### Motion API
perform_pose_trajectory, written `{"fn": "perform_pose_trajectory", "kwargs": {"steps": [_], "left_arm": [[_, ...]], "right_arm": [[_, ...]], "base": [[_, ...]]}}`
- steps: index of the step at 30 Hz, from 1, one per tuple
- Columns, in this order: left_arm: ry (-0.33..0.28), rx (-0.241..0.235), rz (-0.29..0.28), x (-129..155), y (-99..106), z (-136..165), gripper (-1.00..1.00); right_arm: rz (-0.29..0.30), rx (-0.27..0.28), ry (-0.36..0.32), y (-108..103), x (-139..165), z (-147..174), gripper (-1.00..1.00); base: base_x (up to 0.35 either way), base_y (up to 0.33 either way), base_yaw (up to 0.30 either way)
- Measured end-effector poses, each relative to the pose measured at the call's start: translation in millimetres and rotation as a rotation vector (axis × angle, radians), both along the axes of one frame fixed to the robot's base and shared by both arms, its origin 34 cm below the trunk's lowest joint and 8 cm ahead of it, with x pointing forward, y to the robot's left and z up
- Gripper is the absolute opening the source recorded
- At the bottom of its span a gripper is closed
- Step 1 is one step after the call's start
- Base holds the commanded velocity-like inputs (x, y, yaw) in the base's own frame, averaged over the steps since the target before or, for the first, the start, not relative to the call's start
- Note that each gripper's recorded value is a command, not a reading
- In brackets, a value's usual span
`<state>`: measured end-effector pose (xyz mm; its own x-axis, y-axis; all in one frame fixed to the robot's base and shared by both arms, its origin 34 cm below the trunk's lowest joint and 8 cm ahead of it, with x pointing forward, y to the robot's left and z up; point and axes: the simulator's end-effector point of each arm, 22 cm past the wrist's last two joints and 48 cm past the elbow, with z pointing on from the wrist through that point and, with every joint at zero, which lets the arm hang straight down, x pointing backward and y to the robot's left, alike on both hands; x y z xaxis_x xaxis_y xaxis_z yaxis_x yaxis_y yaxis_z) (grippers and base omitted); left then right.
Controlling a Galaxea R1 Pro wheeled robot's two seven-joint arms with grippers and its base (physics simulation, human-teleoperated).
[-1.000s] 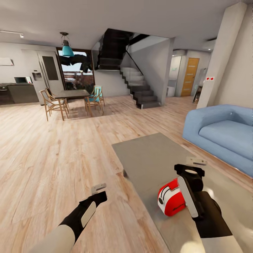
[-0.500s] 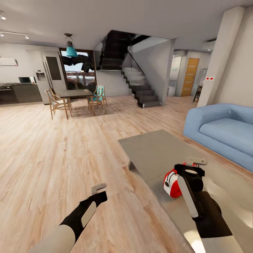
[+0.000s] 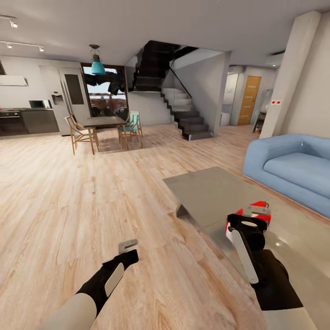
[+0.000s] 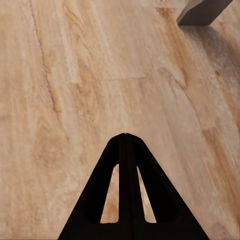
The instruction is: Turn on the radio receiver that's on the table in the living room.
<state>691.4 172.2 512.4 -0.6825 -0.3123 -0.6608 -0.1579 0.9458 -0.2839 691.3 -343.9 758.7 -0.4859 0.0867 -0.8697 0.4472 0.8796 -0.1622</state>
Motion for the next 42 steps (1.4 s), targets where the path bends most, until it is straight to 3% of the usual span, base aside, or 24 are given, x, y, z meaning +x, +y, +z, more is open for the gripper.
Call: {"fn": "perform_pose_trajectory", "kwargs": {"steps": [36,42], "left_arm": [[0.0,0.002,0.001,0.0,1.1,-0.1,-1.0],[0.0,0.018,0.01,0.7,15.3,-1.3,-1.0]], "right_arm": [[0.005,0.008,0.01,1.6,0.3,-5.4,1.0],[0.005,0.01,0.01,1.9,0.5,-5.7,1.0]], "base": [[-0.001,0.339,0.0],[0.0,0.341,0.0]]}}
